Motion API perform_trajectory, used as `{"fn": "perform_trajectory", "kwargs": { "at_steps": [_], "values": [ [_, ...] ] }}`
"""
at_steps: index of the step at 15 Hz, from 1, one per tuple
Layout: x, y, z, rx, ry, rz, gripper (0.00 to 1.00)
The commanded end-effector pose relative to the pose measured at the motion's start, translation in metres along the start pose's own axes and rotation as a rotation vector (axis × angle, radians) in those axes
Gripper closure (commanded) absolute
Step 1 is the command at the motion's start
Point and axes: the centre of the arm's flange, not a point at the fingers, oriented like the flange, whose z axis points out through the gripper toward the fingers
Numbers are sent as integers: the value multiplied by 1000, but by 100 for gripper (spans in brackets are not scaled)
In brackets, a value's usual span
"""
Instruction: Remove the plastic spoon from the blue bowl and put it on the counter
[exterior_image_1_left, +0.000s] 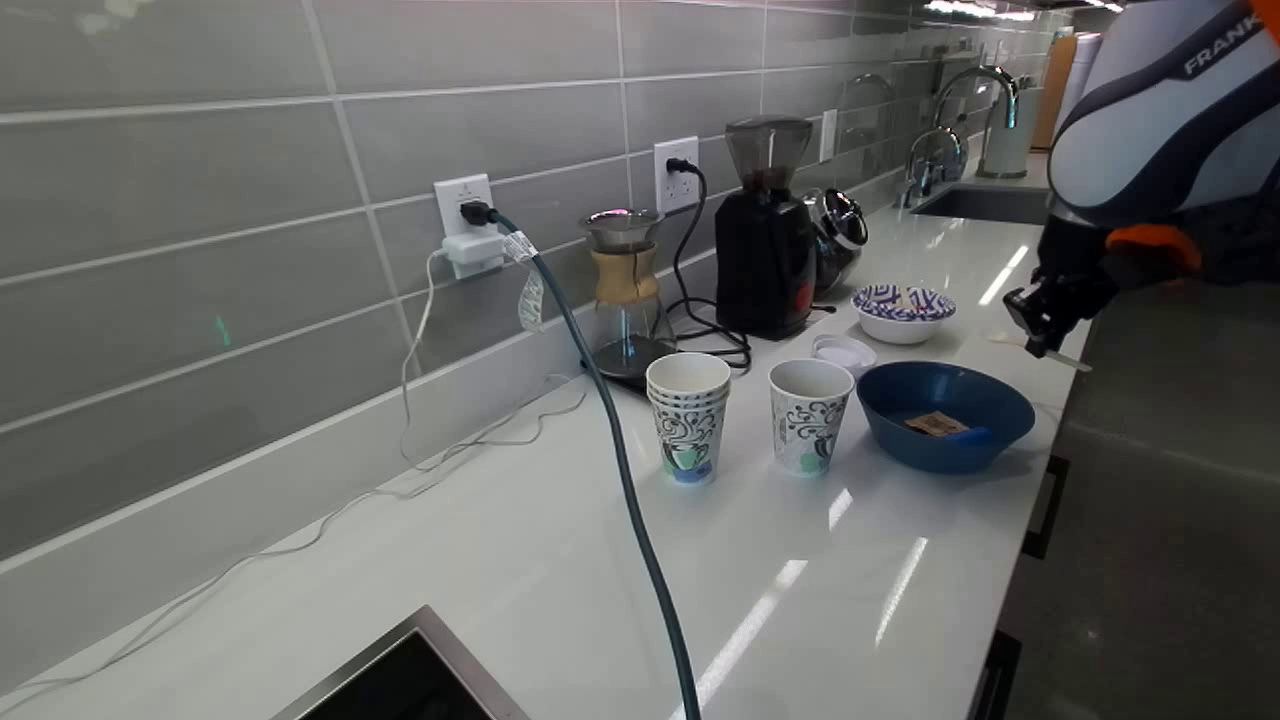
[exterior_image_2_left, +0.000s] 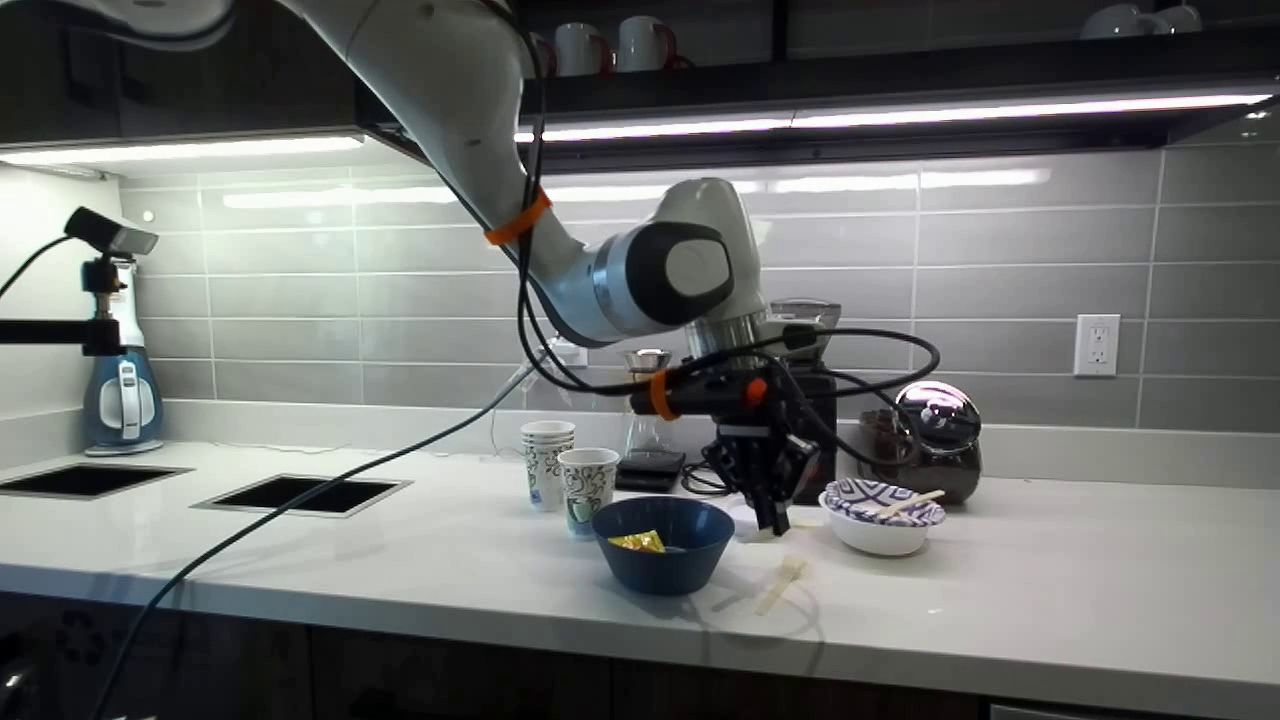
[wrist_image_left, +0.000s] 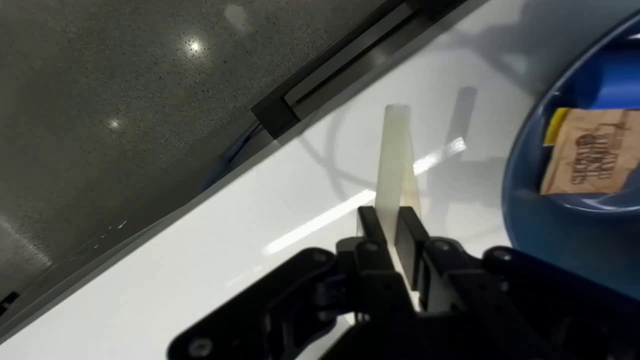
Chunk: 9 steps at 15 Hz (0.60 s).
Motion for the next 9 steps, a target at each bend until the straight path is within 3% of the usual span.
{"fn": "perform_trajectory", "kwargs": {
  "at_steps": [1,2,3,5,9],
  "values": [
    [14,5,54,-39,18,-2,97],
    [16,7,65,-43,20,3,97],
    [-1,4,43,-13,2,-6,87],
    [1,6,62,-15,-2,-5,87],
    [7,7,63,-18,6,-5,87]
  ]
}}
